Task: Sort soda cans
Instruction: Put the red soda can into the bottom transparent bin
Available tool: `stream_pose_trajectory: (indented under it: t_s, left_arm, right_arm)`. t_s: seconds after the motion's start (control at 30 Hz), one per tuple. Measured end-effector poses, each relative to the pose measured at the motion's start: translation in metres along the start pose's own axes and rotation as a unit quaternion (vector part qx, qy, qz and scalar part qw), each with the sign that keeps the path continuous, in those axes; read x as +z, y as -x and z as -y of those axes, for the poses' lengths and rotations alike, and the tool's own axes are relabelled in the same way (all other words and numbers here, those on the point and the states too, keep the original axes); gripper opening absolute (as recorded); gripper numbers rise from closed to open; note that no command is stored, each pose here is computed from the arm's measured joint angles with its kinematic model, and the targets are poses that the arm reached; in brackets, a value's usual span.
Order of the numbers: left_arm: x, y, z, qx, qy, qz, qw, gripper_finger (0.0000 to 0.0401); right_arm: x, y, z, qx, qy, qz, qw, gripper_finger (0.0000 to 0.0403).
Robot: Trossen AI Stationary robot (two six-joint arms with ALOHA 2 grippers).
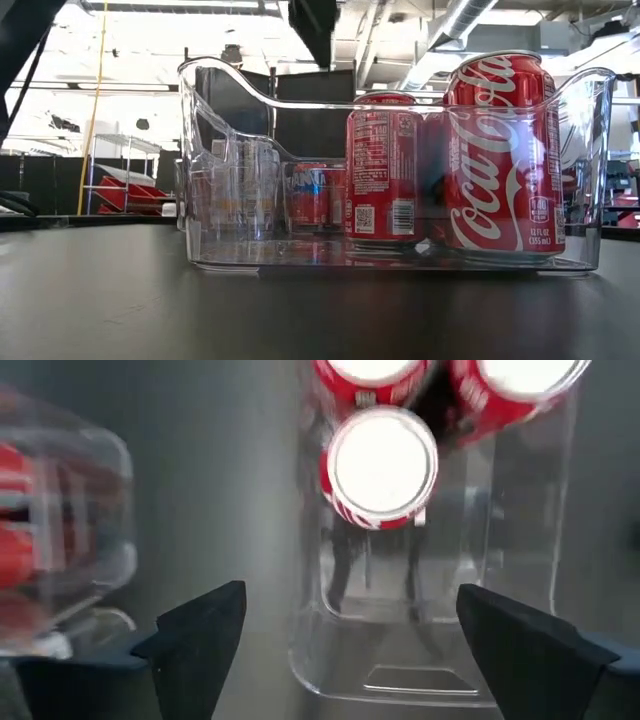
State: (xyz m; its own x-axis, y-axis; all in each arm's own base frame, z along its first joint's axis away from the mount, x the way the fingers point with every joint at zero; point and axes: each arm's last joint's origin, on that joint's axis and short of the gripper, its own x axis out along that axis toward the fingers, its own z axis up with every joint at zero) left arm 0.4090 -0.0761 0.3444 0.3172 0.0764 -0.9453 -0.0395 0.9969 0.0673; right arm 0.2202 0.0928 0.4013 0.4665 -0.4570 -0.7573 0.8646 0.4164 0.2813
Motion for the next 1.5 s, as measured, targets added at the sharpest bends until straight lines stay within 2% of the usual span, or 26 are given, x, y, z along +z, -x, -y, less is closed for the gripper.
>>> stream_pose_trajectory:
  t_s: [0.2,0.33,0.5,0.67,0.83,1.0,1.27,1.5]
  left_arm:
    - [-0.007,0.042,-0.01,0.044,0.028,0.075,0.996,0.0359]
    - [-0.011,0.061,-0.017,0.068,0.044,0.112,0.99,0.0359]
    - [-0.014,0.072,-0.022,0.091,0.057,0.13,0.986,0.0359]
    - [-0.014,0.073,-0.023,0.097,0.071,0.14,0.983,0.0359]
    - [-0.008,0.074,-0.027,0.093,0.079,0.165,0.979,0.0359]
    - [-0.007,0.071,-0.04,0.036,0.059,0.14,0.988,0.0359]
    - [-0.016,0.068,-0.046,0.049,0.073,0.093,0.992,0.0359]
    - [-0.018,0.067,-0.051,0.056,0.068,0.078,0.993,0.0359]
  right_arm:
    - [0.038,-0.018,0.012,-0.042,0.05,-0.006,0.998,0.0385]
    - [0.067,-0.03,0.031,-0.075,0.067,-0.006,0.995,0.0385]
    - [0.098,-0.047,0.07,-0.13,0.034,-0.032,0.99,0.0385]
    - [0.115,-0.069,0.111,-0.209,-0.044,-0.041,0.976,0.0385]
    - [0.119,-0.096,0.136,-0.266,-0.047,-0.082,0.959,0.0385]
    - [0.119,-0.127,0.155,-0.236,-0.048,-0.139,0.961,0.0385]
    - [0.133,-0.145,0.172,-0.225,-0.081,-0.095,0.966,0.0385]
    - [0.141,-0.167,0.212,-0.25,-0.153,-0.065,0.954,0.0385]
